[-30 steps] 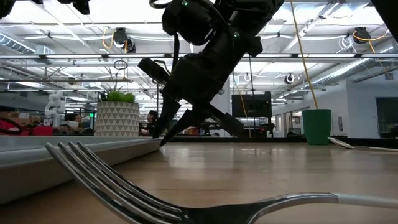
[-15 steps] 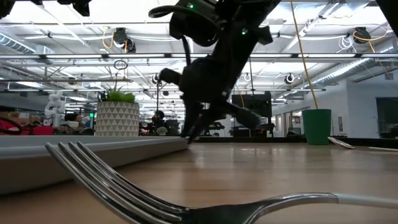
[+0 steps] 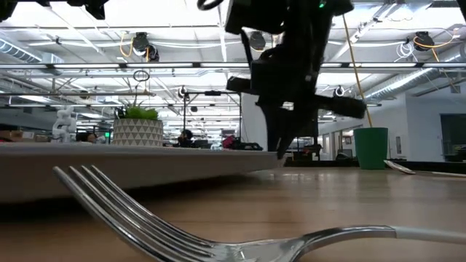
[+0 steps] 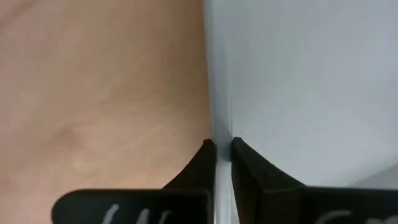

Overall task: Pick and place plate/cup/fork/spoon on tray
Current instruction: Move the blue tray to the center of the table

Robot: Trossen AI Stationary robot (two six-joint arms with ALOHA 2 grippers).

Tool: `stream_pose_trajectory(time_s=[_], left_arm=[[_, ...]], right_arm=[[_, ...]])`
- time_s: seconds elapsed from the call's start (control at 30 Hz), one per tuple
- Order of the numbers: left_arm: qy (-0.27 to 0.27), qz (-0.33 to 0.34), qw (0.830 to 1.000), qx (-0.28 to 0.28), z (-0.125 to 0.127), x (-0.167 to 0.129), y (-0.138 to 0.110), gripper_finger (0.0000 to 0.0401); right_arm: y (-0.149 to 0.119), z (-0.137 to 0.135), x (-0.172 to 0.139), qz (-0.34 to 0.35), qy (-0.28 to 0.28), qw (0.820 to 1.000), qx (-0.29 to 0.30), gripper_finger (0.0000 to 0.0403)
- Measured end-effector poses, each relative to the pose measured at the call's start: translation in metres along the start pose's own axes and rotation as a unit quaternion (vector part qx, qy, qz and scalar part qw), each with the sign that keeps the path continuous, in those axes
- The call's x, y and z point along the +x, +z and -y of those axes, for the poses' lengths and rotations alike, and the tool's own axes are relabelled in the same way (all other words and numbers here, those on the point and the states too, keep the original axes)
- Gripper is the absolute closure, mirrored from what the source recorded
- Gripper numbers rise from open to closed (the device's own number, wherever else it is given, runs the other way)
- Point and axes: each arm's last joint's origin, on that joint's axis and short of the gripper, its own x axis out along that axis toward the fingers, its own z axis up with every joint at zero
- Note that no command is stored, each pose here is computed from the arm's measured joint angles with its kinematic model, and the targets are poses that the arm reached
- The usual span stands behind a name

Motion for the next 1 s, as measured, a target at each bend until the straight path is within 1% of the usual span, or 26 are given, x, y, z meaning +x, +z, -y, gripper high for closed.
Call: stream_pose_trajectory(time_s=[0.2,0.3,0.37,0.5,0.63,0.73,0.9,1.0], left_arm=[[0.001,0.002,1.000,0.009,0.000,0.000,0.000,0.0359],[0.001,0.005,1.000,0.014,0.000,0.000,0.001,0.0359],[0.003,0.010,1.000,0.012,-0.001,0.000,0.002,0.0359],[0.003,0.011,1.000,0.020,-0.001,0.000,0.002,0.0359],[0.003,0.011,1.000,0.025,-0.001,0.000,0.002,0.0359],[0.004,0.011,1.000,0.028,-0.001,0.000,0.002,0.0359],[0.004,0.011,1.000,0.028,-0.001,0.000,0.002,0.0359],[0.003,0.011,1.000,0.028,-0.001,0.000,0.002,0.0359]], right_arm=[[0.000,-0.009,-0.010,-0.012,0.013,0.995,0.093,0.0389],[-0.001,-0.012,-0.010,-0.023,0.023,0.988,0.150,0.0389],[-0.002,-0.014,-0.010,-0.023,0.043,0.982,0.183,0.0389],[-0.001,-0.018,-0.011,-0.013,0.089,0.966,0.243,0.0388],[0.000,-0.022,-0.012,-0.006,0.143,0.942,0.303,0.0388],[0.000,-0.023,-0.012,-0.002,0.168,0.925,0.340,0.0391],[0.003,-0.025,-0.014,0.010,0.222,0.897,0.381,0.0402],[0.005,-0.024,-0.014,0.026,0.237,0.889,0.391,0.0402]])
